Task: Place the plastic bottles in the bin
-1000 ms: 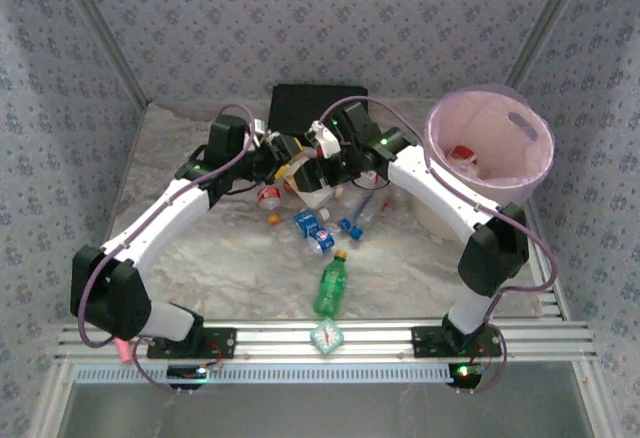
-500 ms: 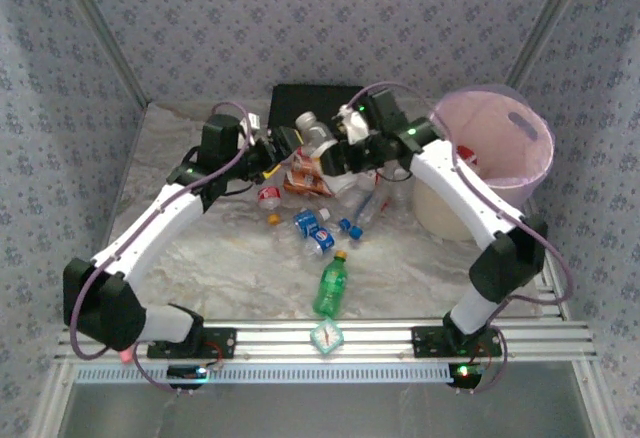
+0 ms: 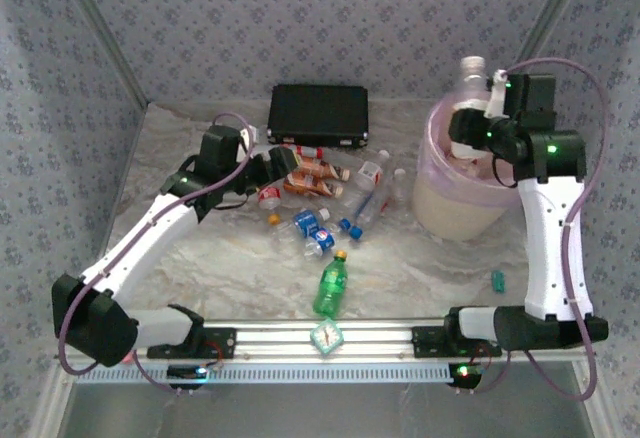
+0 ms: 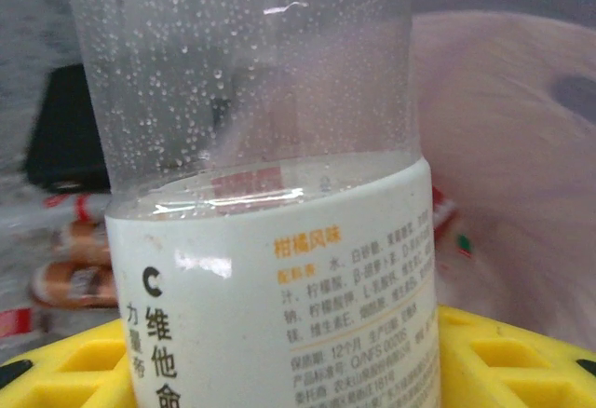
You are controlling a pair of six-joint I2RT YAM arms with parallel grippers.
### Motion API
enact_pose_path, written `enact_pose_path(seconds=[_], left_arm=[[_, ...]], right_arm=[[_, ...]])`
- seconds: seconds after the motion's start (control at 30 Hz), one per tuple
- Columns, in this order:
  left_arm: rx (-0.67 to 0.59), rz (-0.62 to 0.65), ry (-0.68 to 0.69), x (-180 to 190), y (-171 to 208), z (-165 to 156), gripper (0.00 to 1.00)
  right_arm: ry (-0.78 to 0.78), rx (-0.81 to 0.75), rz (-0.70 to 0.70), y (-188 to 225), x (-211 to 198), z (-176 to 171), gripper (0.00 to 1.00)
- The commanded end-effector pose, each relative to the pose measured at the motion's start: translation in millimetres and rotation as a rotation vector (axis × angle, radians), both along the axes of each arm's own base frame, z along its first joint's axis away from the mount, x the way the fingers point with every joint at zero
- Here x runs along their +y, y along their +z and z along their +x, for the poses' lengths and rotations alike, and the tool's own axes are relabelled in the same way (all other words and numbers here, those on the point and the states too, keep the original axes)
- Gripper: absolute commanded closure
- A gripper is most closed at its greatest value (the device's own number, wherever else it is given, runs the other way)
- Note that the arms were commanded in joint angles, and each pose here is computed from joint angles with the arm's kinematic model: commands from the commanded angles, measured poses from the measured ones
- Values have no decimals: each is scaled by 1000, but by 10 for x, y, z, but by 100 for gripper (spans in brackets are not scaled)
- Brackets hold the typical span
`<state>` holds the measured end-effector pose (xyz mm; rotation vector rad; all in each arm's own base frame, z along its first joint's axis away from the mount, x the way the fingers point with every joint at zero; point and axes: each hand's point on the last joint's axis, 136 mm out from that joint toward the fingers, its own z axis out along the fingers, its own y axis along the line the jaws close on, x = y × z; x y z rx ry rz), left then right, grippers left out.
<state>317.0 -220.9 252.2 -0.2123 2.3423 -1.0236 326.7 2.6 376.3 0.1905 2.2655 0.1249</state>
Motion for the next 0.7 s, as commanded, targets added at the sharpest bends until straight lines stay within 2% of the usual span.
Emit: enact_pose_path(seconds=[0.0,0.2,0.43,0.67], left_arm=[[-30,23,-15,19,18,-61,11],[-3,55,-47,-34,-28,-56,12],[26,71,-116,-188,-55,-160,13],[38,87,-129,-204,-72,-238,14]], right_arm=[[-80,123,-22,-345,-296,-83,83],[-126,244,-7,-772,-496,-50,92],[-124,382,-5,-1290,-499,72,92],[-123,471,11,-1741,-478,189,90]])
